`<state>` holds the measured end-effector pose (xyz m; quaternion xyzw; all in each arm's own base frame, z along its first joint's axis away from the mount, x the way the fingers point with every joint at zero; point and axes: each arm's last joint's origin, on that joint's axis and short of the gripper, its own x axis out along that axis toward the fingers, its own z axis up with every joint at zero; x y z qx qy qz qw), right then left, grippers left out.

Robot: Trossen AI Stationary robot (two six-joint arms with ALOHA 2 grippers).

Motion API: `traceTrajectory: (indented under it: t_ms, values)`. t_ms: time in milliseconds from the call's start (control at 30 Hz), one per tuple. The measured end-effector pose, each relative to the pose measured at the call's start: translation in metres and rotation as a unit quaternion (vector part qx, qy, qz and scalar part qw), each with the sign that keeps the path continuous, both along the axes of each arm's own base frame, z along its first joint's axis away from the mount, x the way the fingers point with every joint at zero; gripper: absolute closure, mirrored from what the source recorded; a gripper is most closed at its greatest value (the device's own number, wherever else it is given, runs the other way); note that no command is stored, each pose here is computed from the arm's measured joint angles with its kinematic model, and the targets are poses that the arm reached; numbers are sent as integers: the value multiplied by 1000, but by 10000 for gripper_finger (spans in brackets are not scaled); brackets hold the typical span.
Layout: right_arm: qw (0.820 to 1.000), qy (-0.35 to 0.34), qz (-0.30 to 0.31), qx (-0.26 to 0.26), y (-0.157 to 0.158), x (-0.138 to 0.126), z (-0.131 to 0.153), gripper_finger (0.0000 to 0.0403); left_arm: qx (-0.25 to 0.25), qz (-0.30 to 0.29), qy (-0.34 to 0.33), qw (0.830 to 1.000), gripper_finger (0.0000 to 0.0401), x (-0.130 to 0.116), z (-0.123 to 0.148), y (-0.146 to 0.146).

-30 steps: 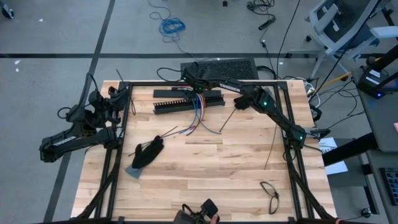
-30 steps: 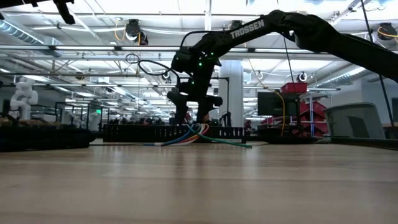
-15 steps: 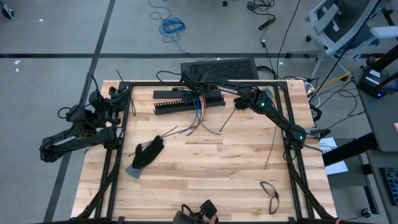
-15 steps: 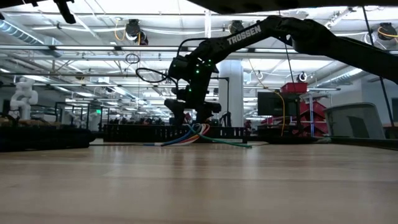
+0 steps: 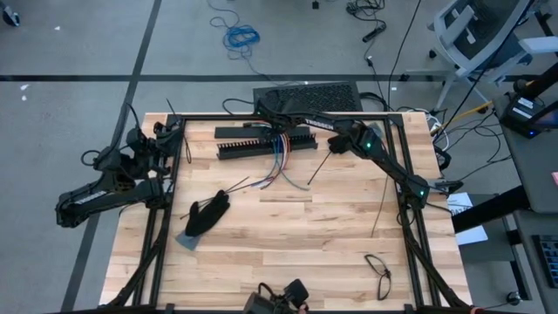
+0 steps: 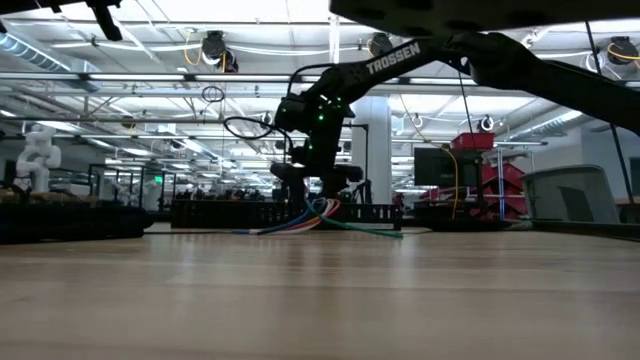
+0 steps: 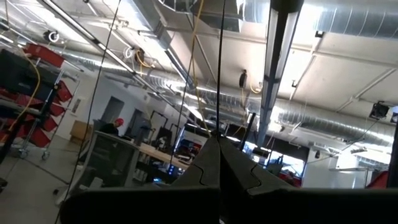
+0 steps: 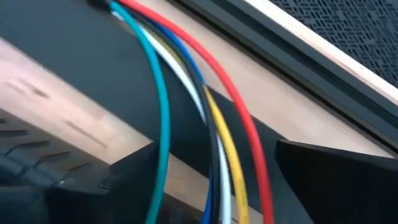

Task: Ziptie cables
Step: Wrap the cable wires using a zip tie

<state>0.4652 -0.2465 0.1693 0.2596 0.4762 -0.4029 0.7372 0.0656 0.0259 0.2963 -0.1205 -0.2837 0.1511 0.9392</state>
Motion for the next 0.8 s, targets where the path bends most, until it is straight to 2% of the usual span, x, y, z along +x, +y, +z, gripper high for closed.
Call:
traceTrajectory:
  t_ms: [300,567,700,800]
  values:
    - [1000,0,0,-1,-1,0,0,270,0,0,0,1000,401,0,0,0]
    - [1000,15,24,11,-5,-5,-1,324,1,0,0,1000,401,0,0,0]
    - [999,31,34,16,-6,-8,-2,381,4,2,1,1000,401,0,0,0]
    - [998,37,44,23,-6,-10,-2,388,4,2,2,1000,401,0,0,0]
